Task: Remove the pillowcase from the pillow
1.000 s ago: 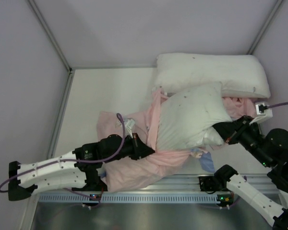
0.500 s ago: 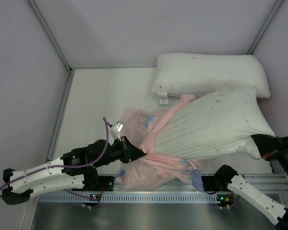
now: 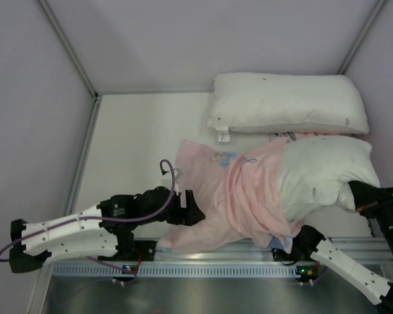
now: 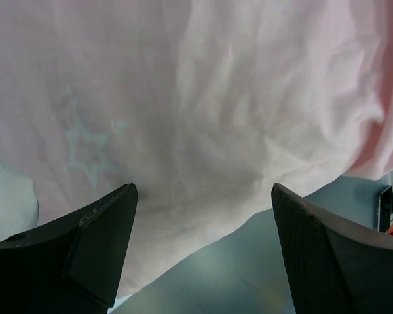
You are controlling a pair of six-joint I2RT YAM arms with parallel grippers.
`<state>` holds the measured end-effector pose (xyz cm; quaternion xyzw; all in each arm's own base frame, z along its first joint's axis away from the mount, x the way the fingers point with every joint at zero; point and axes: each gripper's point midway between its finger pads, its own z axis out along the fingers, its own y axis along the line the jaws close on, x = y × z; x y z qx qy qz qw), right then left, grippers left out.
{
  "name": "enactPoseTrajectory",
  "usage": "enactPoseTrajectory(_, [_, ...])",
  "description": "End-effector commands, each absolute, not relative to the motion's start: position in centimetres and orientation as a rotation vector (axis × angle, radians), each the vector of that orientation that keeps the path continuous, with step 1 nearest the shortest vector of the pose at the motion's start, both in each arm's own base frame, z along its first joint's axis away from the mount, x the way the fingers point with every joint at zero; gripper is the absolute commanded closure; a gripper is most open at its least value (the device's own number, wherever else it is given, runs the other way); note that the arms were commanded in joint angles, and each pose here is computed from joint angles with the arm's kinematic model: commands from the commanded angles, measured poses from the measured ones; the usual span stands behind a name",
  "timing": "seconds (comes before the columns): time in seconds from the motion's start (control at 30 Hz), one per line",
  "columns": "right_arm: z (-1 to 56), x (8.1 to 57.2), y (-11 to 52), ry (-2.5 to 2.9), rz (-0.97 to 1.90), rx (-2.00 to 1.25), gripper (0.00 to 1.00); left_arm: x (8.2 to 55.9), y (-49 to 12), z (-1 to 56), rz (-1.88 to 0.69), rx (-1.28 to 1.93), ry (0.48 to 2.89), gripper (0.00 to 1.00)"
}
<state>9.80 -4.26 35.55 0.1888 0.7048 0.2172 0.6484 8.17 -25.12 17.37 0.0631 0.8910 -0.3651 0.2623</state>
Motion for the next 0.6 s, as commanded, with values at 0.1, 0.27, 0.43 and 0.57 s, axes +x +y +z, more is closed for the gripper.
enactPoseTrajectory(0.1, [39.3,10.5,-9.0,1.398,0.401,0.703,1.0,7.3,-24.1,16.0,-0.957,0.232,2.453,0.13])
enactPoseTrajectory(0.27, [41.0,10.7,-9.9,1.377,0.424,0.722,1.0,5.9,-22.9,12.8,-0.944,0.23,2.535,0.13])
enactPoseTrajectory(0.43, [42.0,10.2,-10.4,1.365,0.565,0.708,1.0,6.6,-22.3,13.1,-0.97,0.154,2.48,0.12])
enactPoseTrajectory(0.57, [41.7,10.0,-10.3,1.377,0.627,0.702,1.0,8.0,-22.3,13.9,-0.968,0.076,2.407,0.11])
